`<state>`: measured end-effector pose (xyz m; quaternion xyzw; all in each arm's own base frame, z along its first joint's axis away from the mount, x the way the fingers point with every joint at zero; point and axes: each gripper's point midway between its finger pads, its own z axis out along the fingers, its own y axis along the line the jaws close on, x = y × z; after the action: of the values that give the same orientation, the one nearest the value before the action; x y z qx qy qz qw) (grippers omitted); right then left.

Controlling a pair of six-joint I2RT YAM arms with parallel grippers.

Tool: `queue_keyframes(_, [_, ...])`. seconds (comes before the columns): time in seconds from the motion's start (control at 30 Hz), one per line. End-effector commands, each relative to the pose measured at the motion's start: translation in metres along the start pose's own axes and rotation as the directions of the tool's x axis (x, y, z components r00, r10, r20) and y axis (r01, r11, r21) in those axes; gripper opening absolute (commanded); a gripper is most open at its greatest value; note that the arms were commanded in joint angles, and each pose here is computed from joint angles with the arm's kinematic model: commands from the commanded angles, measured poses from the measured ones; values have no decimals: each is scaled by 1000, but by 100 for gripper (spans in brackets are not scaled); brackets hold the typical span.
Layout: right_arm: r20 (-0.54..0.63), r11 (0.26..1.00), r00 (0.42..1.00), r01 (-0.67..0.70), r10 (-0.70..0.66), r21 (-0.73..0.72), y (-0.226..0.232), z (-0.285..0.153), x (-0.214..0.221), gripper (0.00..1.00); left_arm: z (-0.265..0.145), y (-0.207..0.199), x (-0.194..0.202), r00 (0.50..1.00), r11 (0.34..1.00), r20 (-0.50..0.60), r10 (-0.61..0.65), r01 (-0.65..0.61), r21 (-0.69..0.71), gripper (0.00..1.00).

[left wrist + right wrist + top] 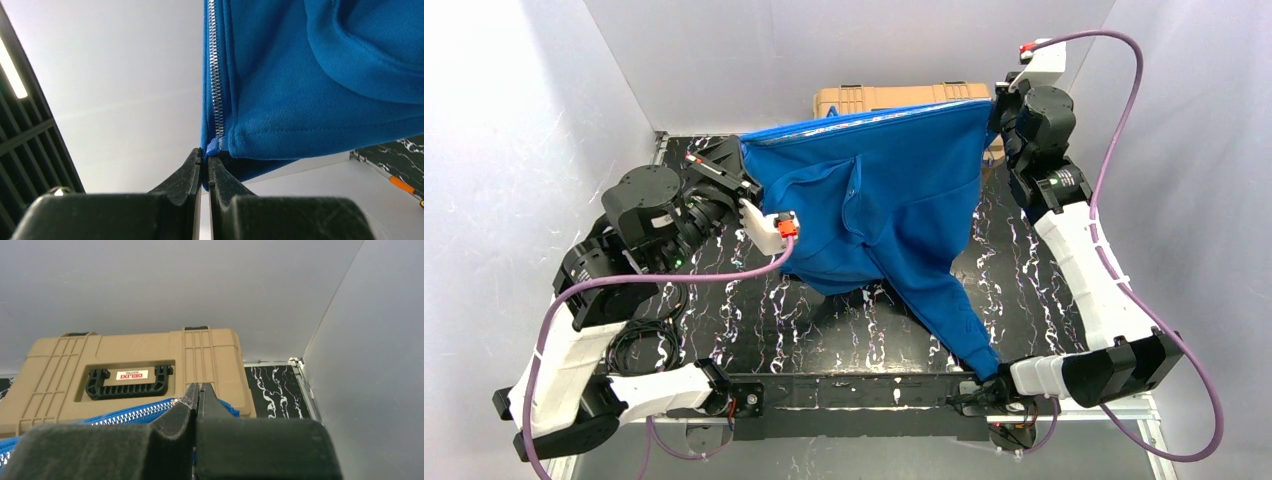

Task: Zip up the jacket
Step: Zip the zipper on the jacket.

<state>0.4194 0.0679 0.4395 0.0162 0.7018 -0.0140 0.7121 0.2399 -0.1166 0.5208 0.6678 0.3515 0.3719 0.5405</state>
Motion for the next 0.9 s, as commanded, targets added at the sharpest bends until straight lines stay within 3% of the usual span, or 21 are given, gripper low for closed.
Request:
queue_keyframes(0.0, [34,969,999,27,-36,245,-63,2,1,1,-66,9,66,957,997,-288,-28,5,-83,0])
queue_keyframes(0.2, [-56,980,997,63,-53,188,-54,1,53,1,-72,-23,70,950,999,-311,-31,26,-19,0])
queue_keyframes(0.33, [-92,997,996,-15,8,-80,-7,-9,76,1,-75,-62,65,956,995,-287,-55,75,60,1])
queue_keyframes(0.43, [-159,941,975,-194,154,-279,36,-28,92,1,-72,-132,46,967,955,-229,-111,168,244,30])
queue_keyframes(0.47, [-207,905,959,-256,194,-341,50,-38,100,1,-76,-158,37,961,923,-210,-181,240,301,44])
queue_keyframes(0.53, [-290,846,921,-363,262,-391,68,-56,114,1,-87,-218,16,917,811,-226,-328,397,431,94])
queue_keyframes(0.63, [-347,802,890,-429,296,-416,80,-81,127,1,-111,-287,-10,839,623,-295,-456,538,568,98])
queue_keyframes(0.67, [-358,794,886,-436,294,-425,84,-89,132,1,-107,-289,-17,813,602,-292,-504,572,557,98])
queue_keyframes(0.73, [-376,788,881,-440,286,-431,86,-100,135,1,-90,-270,-34,745,552,-272,-609,644,530,98])
queue_keyframes(0.87, [-422,752,867,-460,265,-472,101,-114,135,1,-36,-191,-78,588,428,-192,-786,741,517,98])
